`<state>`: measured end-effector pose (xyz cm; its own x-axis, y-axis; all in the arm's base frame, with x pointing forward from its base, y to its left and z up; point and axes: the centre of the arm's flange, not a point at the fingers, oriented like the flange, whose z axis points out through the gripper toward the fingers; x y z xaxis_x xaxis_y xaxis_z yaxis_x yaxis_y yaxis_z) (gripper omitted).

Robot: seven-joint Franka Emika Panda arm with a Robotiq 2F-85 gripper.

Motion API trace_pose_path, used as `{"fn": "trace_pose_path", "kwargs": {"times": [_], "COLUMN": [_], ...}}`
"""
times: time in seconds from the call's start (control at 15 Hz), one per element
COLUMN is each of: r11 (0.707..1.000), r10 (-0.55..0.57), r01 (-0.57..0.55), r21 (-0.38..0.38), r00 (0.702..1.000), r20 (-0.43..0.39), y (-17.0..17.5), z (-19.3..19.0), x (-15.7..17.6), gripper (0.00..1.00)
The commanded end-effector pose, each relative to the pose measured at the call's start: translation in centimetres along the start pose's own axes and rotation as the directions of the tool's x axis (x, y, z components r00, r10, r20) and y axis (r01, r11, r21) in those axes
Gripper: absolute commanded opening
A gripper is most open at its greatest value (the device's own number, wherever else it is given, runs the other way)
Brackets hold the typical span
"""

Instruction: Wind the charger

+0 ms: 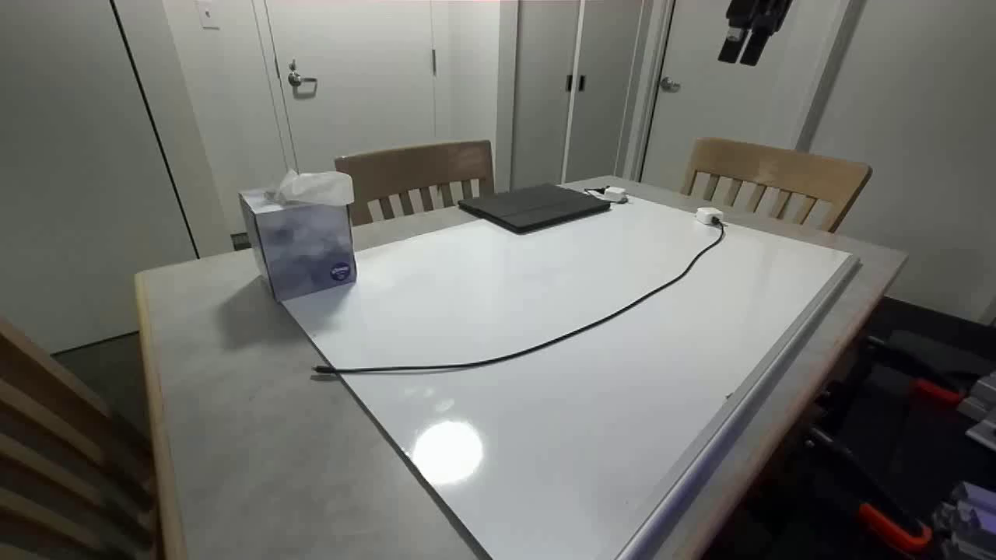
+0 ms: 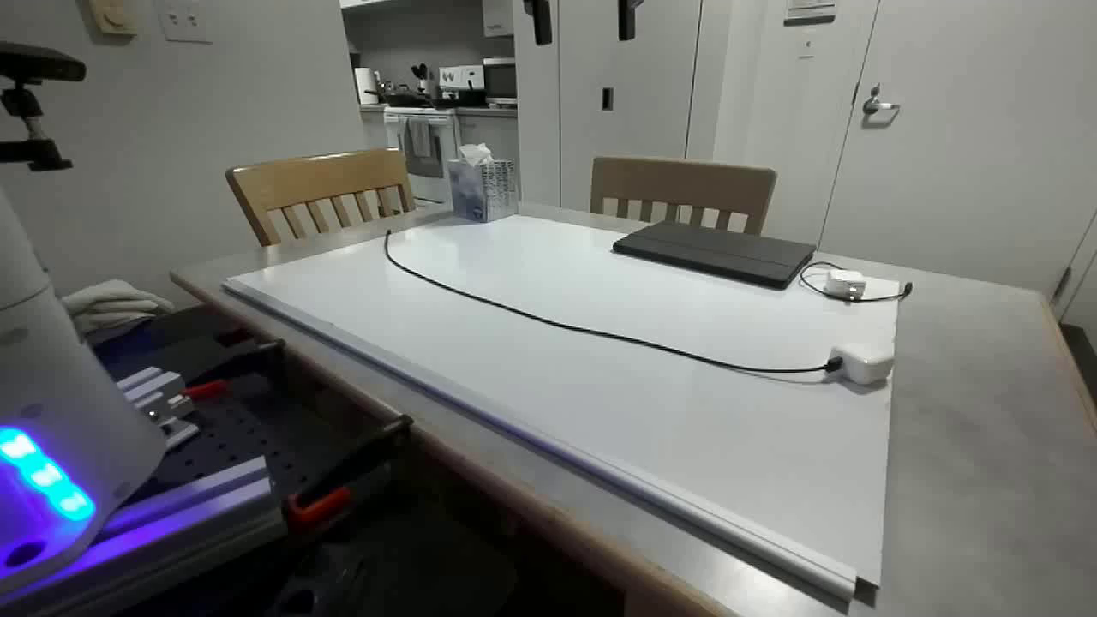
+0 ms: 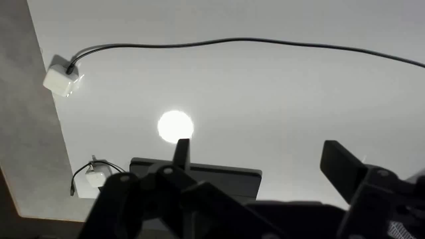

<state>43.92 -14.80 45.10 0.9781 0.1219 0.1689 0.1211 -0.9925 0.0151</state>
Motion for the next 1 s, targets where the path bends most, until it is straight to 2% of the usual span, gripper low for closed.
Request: {"fn": "trace_pose_path", "kwargs": {"times": [0.0,0.47,0.93], "r11": [1.0,0.994,0.99], "r10": [0.0,-0.105,-0.126], "r01": [0.0,0.105,0.13], "r21": [0.0,0.014,0.051], "r00": [1.0,0.994,0.99], "r20": [0.0,-0.045,-0.068], "y": [0.0,2.0,6.1], "z": [0.0,0.6,2.1], "x": [0.0,1.8,3.6], "gripper": [1.0,1.0,1.0]}}
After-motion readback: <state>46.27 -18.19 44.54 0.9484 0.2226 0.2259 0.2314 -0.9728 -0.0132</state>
